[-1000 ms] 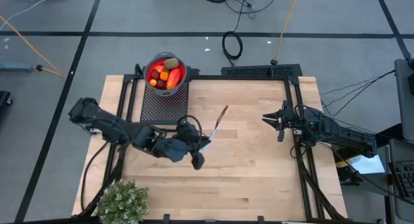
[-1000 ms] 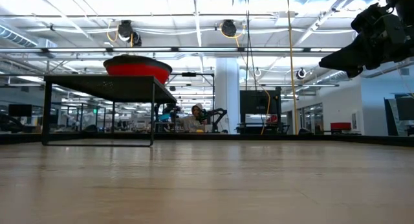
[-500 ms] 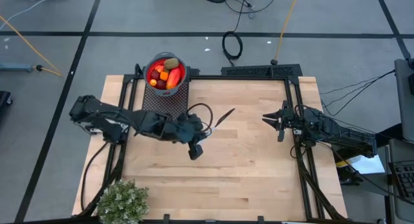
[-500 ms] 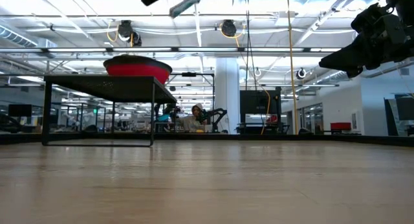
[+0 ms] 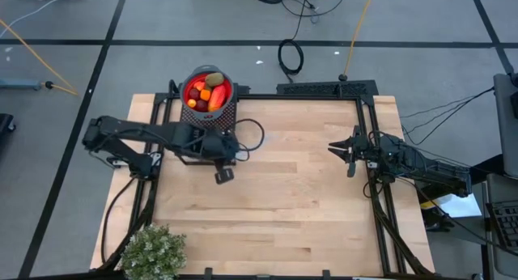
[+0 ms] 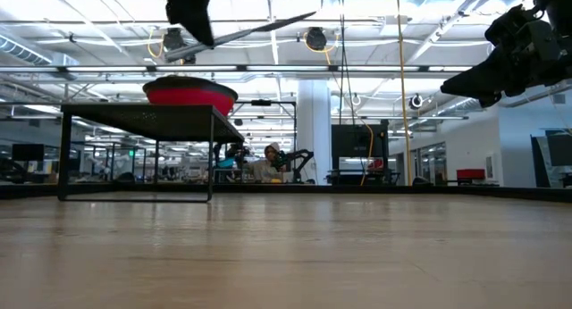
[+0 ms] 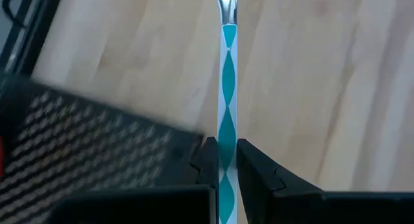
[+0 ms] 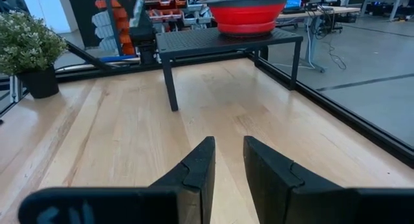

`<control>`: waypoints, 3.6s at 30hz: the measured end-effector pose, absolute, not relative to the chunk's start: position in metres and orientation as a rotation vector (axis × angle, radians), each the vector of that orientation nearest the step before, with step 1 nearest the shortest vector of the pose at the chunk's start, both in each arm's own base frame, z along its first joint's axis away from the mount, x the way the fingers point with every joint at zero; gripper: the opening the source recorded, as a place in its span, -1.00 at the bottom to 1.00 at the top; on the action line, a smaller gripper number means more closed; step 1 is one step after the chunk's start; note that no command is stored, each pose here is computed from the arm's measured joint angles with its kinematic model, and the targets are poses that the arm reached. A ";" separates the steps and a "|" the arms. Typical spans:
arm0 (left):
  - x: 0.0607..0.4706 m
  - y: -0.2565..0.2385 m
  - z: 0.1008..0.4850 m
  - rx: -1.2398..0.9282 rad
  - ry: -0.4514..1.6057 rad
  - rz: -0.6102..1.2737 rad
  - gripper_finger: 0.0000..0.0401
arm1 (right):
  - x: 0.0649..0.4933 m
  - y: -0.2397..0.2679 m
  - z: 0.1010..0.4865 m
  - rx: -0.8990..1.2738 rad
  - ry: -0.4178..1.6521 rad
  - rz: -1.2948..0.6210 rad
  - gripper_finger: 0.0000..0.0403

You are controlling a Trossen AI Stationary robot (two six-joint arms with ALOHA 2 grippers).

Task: Pick & Place Fruit
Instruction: Put the knife on the shelf

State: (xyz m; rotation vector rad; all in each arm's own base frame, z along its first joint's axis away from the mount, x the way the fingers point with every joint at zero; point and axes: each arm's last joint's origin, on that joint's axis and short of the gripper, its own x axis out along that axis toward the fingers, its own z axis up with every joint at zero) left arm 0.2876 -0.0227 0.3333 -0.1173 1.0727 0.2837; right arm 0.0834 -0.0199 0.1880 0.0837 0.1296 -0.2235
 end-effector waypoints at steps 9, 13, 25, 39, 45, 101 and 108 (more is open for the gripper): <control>0.259 -0.003 0.330 0.074 1.347 0.269 -0.87 | 0.084 -0.020 0.188 0.084 0.133 -0.224 -0.64; 0.249 0.004 0.329 0.171 1.459 0.285 -0.87 | 0.084 -0.020 0.188 0.084 0.133 -0.224 -0.64; 0.238 0.027 0.329 0.246 1.587 0.265 -0.87 | 0.084 -0.020 0.188 0.084 0.132 -0.224 -0.64; 0.213 0.037 0.330 0.224 1.565 0.290 -0.87 | 0.084 -0.020 0.188 0.084 0.131 -0.224 -0.64; 0.199 0.036 0.320 0.240 1.537 0.301 -0.87 | 0.084 -0.020 0.188 0.084 0.131 -0.224 -0.64; 0.194 0.061 0.272 0.256 1.572 0.304 -0.87 | 0.084 -0.020 0.188 0.084 0.131 -0.224 -0.64; 0.196 0.062 0.272 0.289 1.558 0.278 -0.87 | 0.084 -0.020 0.188 0.137 0.125 -0.227 -0.64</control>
